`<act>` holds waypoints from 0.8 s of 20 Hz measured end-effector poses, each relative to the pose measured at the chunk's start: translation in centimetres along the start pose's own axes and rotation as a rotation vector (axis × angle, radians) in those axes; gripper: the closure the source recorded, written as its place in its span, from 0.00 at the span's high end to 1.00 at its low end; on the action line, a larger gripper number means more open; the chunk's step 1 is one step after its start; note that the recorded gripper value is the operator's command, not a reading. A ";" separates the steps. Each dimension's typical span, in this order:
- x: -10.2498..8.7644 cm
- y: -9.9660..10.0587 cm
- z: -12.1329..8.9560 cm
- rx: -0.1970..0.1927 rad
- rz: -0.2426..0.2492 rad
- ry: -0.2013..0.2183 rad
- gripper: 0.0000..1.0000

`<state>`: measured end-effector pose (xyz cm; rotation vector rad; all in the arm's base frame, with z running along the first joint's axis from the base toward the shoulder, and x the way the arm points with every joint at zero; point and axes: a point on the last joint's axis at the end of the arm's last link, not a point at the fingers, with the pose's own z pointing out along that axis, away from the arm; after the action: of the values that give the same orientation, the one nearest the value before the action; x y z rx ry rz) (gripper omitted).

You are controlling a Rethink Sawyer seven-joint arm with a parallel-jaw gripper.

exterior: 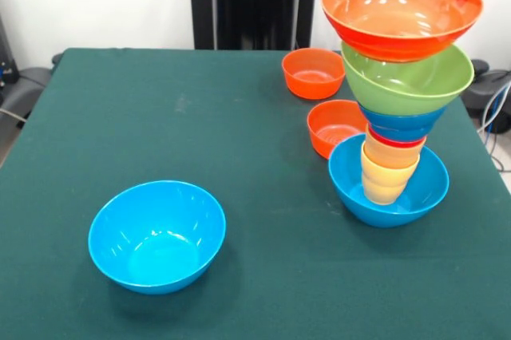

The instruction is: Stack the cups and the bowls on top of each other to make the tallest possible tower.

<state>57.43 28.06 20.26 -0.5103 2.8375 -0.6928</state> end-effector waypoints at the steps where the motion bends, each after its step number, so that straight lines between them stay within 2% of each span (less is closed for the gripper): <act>1: 0.0 0.1 0.1 0.000 0.003 0.002 0.00; 7: 0.2 0.7 0.2 -0.006 0.018 0.011 0.00; 16: -0.3 2.7 -0.5 -0.021 0.010 0.004 0.00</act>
<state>56.82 30.60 19.48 -0.4986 2.8514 -0.6642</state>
